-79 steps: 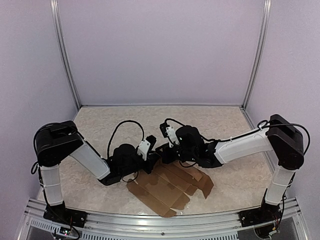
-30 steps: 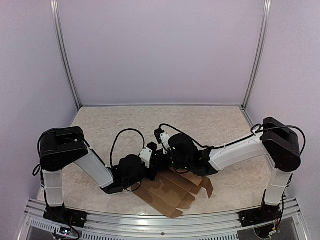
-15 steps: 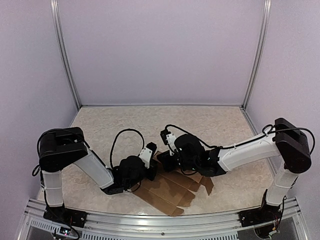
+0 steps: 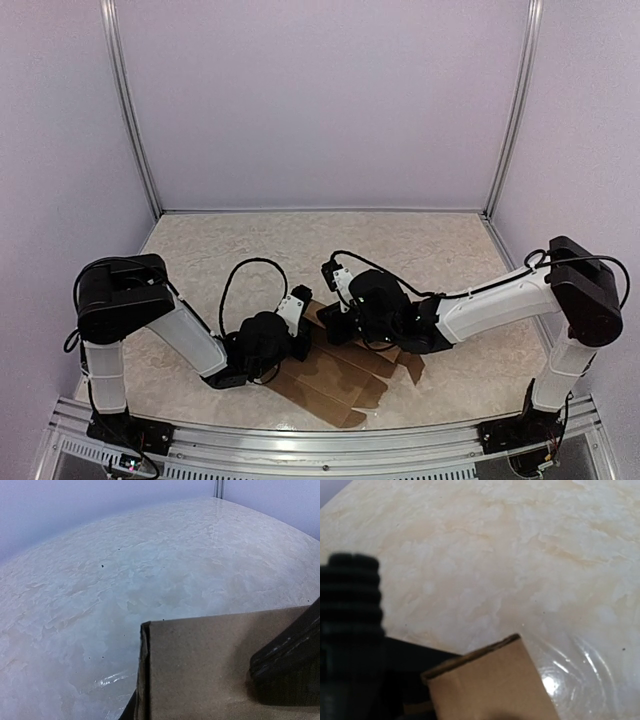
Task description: Fold the paper box
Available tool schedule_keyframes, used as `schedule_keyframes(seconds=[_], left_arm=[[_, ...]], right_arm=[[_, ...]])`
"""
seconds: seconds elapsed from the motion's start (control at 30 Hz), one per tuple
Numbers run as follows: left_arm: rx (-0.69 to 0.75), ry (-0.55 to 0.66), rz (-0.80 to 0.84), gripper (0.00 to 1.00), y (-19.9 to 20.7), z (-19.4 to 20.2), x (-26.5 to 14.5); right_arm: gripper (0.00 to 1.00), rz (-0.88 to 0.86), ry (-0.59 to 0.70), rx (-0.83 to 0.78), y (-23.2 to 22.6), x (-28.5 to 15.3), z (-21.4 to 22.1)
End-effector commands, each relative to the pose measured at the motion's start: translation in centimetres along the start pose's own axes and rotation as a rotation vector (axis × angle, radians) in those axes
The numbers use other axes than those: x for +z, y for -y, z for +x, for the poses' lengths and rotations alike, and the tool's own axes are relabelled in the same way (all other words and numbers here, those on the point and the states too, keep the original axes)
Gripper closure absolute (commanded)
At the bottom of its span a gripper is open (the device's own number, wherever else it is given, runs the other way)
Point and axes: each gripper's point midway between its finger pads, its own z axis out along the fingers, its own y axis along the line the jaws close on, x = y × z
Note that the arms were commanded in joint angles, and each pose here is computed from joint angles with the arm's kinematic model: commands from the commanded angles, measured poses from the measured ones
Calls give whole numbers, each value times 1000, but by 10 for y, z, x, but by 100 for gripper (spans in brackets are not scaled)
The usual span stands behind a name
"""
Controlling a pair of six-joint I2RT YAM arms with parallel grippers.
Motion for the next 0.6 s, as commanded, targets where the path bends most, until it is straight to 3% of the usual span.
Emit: schedule_keyframes(seconds=[0.0, 0.3, 0.5, 0.57], left_arm=[[5, -35, -12, 80, -1, 12, 0], [-4, -34, -28, 80, -3, 15, 1], [-16, -37, -22, 99, -5, 18, 6], [-25, -28, -15, 100, -6, 16, 4]], right_arm=[[100, 41, -84, -22, 12, 7, 29], [100, 37, -76, -26, 11, 4, 26], [100, 29, -63, -15, 10, 2, 23], [100, 27, -60, -13, 9, 1, 22]])
